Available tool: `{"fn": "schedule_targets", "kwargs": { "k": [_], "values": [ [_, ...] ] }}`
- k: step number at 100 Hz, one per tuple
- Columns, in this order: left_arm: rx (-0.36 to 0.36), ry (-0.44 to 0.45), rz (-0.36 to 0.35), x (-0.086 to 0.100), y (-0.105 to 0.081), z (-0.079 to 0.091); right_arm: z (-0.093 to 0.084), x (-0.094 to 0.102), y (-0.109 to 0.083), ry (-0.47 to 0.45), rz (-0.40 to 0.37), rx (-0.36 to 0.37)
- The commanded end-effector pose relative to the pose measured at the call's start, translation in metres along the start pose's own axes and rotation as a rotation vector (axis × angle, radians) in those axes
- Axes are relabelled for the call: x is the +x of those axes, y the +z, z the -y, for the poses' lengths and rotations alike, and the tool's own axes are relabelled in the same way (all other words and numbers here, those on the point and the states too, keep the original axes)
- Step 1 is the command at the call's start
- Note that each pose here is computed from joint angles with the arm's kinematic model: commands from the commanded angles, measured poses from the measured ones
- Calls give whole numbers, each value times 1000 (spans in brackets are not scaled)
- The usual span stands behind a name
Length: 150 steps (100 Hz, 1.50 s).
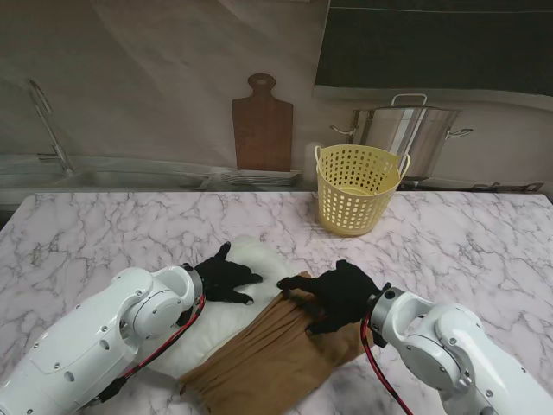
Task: Remove the pillowcase from the pillow and put it in the laundry basket
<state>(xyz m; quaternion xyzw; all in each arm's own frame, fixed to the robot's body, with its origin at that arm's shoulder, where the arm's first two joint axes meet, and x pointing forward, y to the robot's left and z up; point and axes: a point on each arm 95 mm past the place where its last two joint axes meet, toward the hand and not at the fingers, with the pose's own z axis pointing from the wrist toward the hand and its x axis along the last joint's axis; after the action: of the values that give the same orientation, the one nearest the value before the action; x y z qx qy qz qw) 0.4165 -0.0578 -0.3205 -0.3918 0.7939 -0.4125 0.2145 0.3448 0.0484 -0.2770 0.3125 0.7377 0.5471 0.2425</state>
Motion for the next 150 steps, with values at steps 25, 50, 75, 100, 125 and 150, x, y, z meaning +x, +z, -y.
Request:
{"fn": "schedule_targets", "kwargs": {
  "k": [25, 50, 75, 100, 125, 150],
  "values": [
    [-102, -15, 28, -10, 2, -27, 6, -1, 12, -40, -39, 142],
    [-101, -9, 37, -12, 0, -26, 21, 0, -13, -86, 23, 74],
    [-96, -12, 56, -18, -5, -25, 45, -11, -26, -268, 139, -41],
    [51, 6, 76, -17, -24, 9, 40, -18, -6, -283, 165, -94],
    [226, 13, 41, -3, -46, 51, 30, -26, 18, -307, 227, -90],
    [309, -86, -129, 30, -44, 51, 32, -33, 24, -306, 301, -94]
  ]
}}
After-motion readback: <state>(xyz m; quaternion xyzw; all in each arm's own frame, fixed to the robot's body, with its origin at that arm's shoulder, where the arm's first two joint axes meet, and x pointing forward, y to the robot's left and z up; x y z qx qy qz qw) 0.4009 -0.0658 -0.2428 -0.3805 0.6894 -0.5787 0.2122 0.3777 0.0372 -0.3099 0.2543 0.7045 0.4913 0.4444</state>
